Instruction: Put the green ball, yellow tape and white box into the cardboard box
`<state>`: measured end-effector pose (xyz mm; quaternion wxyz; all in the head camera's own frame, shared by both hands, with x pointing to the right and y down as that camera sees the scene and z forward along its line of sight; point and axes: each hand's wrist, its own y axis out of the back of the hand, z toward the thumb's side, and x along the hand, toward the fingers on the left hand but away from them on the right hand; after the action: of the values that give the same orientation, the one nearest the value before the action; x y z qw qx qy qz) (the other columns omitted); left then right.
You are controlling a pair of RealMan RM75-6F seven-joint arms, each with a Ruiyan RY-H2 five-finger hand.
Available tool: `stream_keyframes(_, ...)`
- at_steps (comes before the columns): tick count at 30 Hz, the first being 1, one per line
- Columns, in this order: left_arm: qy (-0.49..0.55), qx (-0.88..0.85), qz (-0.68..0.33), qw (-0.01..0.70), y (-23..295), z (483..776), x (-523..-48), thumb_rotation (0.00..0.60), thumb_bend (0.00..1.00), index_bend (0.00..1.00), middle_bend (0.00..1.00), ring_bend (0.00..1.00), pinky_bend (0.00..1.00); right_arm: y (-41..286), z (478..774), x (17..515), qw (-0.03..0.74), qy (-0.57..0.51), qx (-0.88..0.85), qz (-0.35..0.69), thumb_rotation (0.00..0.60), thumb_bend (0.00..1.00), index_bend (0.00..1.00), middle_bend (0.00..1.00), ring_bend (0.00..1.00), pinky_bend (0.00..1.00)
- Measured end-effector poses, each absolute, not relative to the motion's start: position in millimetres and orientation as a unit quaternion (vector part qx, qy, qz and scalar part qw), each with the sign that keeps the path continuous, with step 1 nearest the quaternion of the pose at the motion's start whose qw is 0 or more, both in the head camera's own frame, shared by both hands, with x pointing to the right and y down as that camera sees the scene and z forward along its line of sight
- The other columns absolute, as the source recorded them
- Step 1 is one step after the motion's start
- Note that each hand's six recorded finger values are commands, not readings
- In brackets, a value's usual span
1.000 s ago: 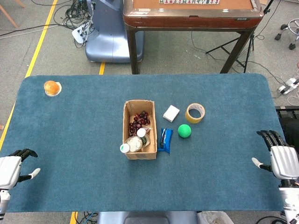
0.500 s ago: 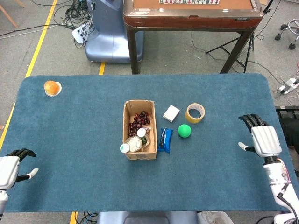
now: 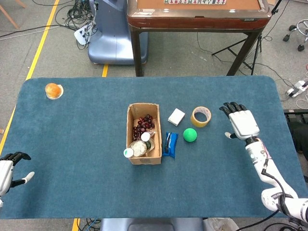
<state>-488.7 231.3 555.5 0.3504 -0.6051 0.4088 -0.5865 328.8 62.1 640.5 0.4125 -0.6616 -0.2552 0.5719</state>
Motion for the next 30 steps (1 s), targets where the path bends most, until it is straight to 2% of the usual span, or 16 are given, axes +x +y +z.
stream_keyframes(9, 0.413, -0.602, -0.588, 0.348, 230.0, 552.8, -492.8, 0.600, 0.15, 0.44, 0.44, 0.41, 0.57, 56.7, 666.8, 288.7, 0.418, -0.207, -0.689, 0.555, 0.600, 0.00, 0.23, 0.19, 0.10, 0.19)
stream_keyframes(30, 0.414, -0.595, -0.596, 0.345, 228.1, 547.5, -497.3, 0.600, 0.15, 0.46, 0.44, 0.41, 0.57, 75.0, 710.0, 231.1, 0.475, -0.093, -0.695, 0.531, 0.600, 0.00, 0.27, 0.22, 0.10, 0.15)
